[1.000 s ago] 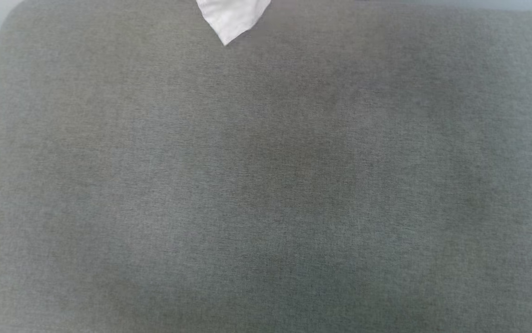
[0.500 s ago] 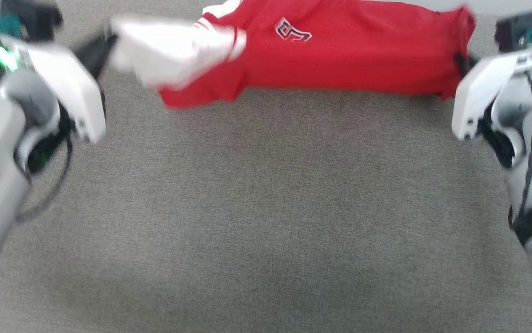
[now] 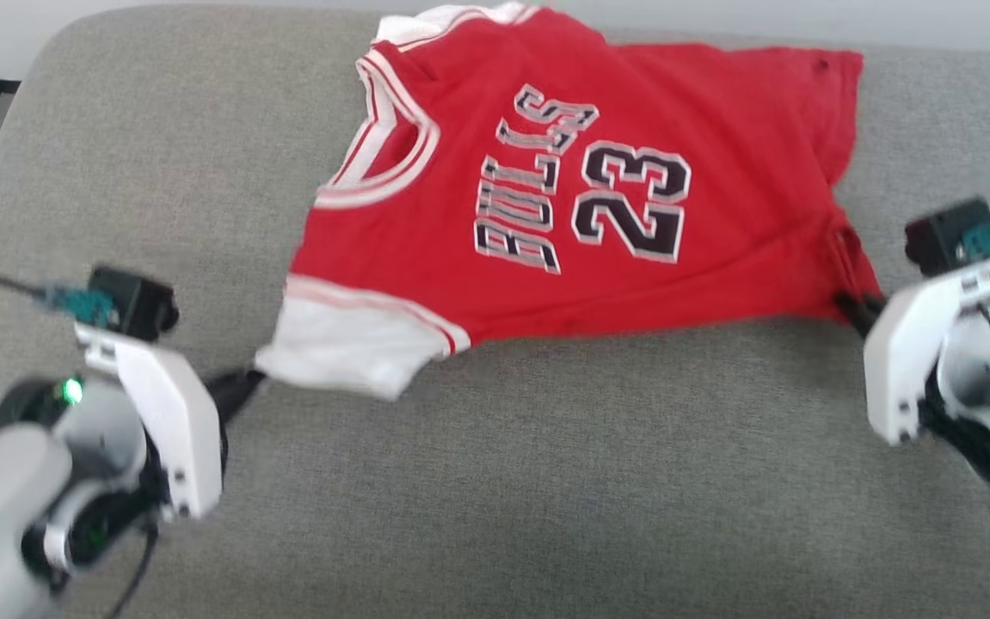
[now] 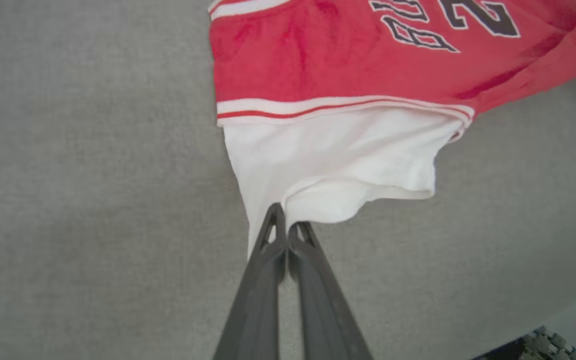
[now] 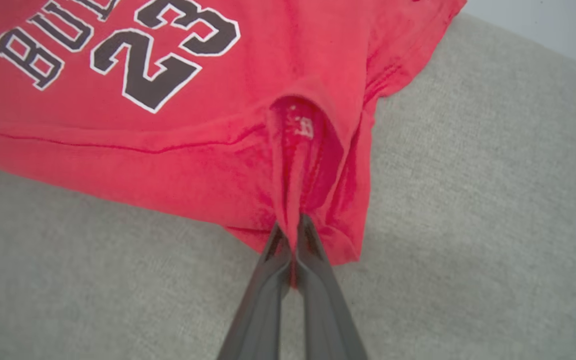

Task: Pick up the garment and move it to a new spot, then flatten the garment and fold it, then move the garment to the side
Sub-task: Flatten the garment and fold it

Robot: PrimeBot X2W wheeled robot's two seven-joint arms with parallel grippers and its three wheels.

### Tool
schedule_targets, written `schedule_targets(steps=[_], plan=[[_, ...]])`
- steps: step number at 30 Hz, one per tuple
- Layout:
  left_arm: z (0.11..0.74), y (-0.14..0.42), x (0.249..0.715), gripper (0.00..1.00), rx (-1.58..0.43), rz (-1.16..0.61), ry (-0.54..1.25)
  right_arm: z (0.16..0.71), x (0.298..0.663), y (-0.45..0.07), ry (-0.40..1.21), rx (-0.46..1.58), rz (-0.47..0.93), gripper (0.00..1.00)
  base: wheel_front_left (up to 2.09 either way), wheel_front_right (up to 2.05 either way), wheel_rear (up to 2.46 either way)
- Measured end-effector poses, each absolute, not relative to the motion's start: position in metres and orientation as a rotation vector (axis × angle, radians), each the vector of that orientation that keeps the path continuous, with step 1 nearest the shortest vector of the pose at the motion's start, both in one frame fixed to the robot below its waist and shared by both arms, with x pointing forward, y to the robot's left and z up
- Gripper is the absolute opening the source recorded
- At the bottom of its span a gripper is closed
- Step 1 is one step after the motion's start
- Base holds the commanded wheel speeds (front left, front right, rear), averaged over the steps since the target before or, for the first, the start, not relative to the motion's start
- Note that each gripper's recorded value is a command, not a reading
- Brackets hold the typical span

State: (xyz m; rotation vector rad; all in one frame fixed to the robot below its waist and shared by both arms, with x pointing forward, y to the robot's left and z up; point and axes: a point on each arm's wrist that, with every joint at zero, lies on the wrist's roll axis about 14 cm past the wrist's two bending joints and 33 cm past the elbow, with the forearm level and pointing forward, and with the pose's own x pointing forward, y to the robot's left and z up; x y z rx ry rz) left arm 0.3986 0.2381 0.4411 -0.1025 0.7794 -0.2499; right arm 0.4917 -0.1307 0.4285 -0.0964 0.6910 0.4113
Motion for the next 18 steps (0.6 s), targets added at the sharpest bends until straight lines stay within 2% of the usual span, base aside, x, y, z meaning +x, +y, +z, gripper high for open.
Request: schedule_targets(steps=[18], plan=[[0.412,0.200,0.267,0.00,-0.225,-0.243,1.125,0.404,0.371,-0.154,0.976,-0.143,0.536,0.00,0.00,0.00,0.00]])
